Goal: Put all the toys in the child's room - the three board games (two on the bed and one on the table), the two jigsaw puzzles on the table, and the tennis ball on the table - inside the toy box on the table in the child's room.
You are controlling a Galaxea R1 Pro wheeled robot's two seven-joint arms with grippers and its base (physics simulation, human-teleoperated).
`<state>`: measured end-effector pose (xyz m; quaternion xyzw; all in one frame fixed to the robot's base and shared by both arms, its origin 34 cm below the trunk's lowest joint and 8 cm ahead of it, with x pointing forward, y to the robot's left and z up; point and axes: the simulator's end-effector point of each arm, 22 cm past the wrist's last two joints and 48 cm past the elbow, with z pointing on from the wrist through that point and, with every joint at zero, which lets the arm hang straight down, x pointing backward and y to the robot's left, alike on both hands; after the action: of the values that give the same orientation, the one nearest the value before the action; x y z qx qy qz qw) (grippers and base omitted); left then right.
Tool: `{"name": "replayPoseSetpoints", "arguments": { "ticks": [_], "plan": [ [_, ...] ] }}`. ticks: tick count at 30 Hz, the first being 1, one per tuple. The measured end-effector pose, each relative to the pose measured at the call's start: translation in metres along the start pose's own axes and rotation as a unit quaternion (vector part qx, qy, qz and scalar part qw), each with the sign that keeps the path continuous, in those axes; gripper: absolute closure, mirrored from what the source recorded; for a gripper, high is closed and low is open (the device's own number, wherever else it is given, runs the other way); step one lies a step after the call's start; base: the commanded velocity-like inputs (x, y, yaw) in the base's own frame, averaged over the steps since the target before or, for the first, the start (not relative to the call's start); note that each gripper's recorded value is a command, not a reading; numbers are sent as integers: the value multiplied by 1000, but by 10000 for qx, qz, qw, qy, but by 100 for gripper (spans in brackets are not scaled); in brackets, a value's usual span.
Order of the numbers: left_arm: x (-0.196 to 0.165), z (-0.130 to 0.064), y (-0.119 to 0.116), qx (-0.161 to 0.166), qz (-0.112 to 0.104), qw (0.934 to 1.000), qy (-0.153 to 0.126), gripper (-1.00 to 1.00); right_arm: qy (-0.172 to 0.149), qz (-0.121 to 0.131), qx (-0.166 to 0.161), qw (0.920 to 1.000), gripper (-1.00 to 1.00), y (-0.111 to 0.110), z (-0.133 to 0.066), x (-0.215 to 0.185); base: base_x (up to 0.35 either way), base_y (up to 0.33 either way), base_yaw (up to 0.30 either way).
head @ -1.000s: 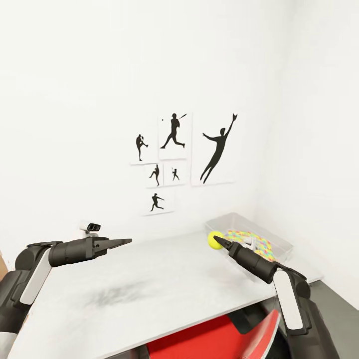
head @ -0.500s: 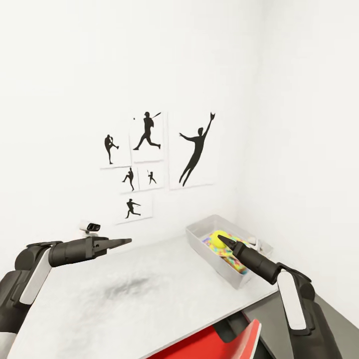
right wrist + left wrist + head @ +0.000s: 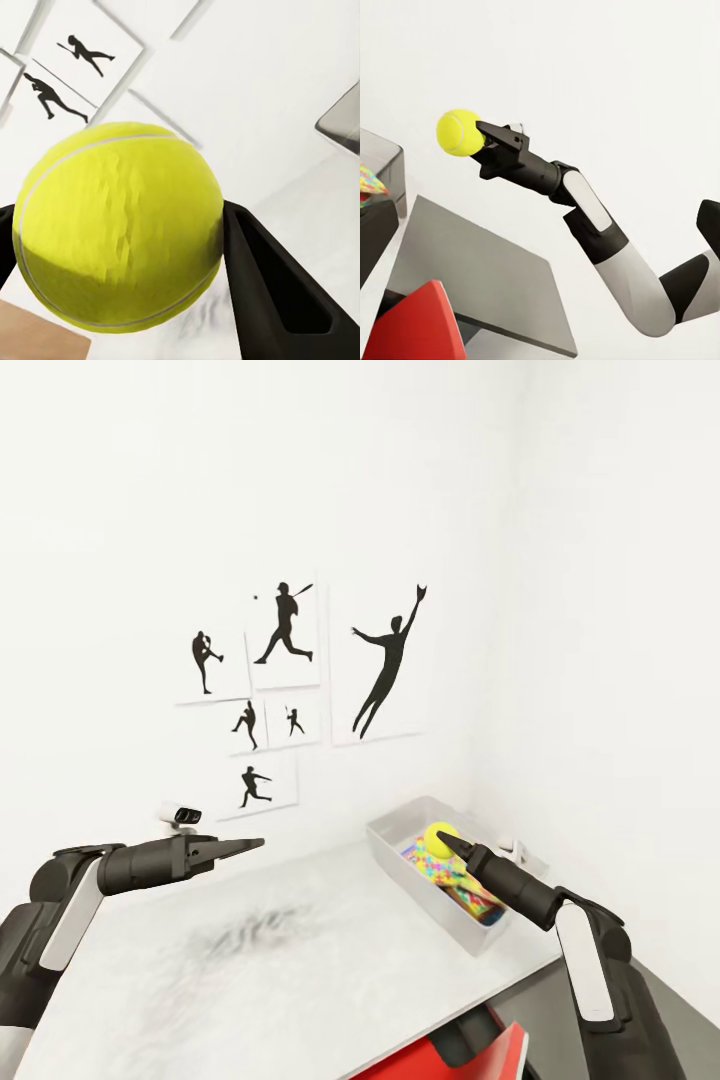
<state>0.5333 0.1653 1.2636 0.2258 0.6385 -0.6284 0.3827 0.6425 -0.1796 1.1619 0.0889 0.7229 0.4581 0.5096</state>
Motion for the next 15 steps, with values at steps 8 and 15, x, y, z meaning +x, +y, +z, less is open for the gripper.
{"name": "replayPoseSetpoints", "arguments": {
  "ticks": [8,15],
  "plan": [
    [0,0,0,5,2,10000,-4,-100,1,1,1,10000,100,0,0,0,110,-51,0],
    [0,0,0,5,-1,10000,-8,-100,-4,-2,-5,10000,100,0,0,0,70,-78,0]
  ]
}}
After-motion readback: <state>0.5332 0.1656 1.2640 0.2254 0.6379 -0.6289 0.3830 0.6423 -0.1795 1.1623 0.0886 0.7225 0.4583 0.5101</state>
